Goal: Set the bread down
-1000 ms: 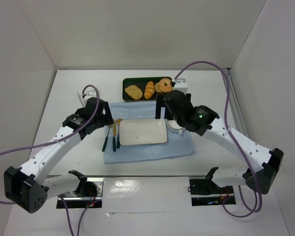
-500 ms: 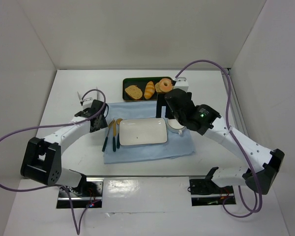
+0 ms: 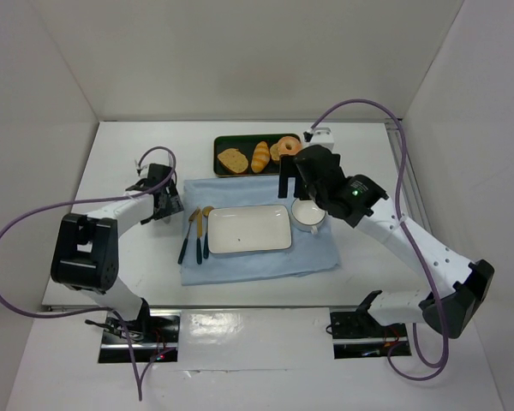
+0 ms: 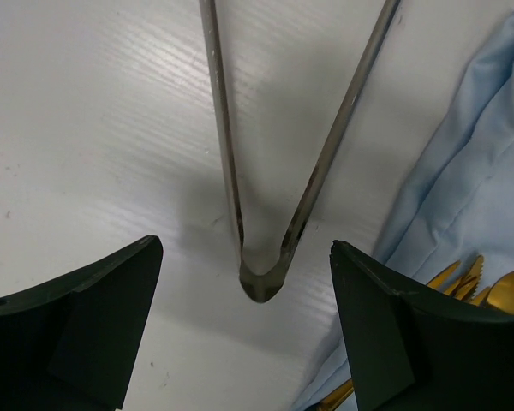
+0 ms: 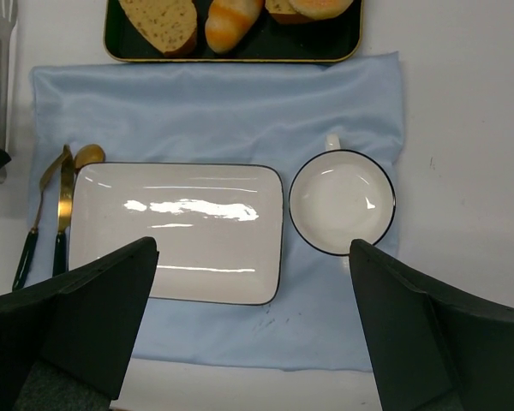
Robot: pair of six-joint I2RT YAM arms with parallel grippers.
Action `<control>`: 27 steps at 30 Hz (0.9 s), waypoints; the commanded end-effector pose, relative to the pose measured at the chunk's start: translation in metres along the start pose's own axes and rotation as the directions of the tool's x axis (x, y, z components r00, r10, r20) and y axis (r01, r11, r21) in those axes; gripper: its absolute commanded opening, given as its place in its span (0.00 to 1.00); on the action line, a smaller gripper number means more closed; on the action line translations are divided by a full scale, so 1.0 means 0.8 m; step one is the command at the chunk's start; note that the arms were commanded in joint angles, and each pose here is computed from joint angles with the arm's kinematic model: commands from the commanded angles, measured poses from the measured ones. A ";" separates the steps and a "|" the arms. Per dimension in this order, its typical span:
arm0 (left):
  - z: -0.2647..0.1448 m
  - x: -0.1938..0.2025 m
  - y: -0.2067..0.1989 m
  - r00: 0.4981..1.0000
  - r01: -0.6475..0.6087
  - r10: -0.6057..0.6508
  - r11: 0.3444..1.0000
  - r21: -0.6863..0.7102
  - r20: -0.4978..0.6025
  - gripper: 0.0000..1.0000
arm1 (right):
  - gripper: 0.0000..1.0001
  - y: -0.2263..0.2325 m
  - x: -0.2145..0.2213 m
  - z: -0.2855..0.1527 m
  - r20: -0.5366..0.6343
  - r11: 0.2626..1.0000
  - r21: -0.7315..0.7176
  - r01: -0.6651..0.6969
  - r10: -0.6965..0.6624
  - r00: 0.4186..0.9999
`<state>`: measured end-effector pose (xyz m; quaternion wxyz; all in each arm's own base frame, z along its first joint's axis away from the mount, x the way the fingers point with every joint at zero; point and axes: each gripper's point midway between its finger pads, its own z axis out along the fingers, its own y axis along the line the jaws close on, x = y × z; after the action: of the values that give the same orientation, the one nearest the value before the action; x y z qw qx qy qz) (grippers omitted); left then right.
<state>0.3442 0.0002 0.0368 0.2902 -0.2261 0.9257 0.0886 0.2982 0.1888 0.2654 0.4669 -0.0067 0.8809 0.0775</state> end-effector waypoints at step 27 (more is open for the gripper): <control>0.076 -0.058 -0.045 0.997 0.013 -0.008 0.998 0.059 -0.077 0.89 | 1.00 -0.018 -0.018 0.015 0.003 1.000 0.010 -0.022 0.022 1.000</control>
<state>0.4260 0.0078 0.0211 0.2858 -0.2360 0.9269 0.0584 0.3107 0.1756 0.2565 0.4519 -0.0007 0.8892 0.0713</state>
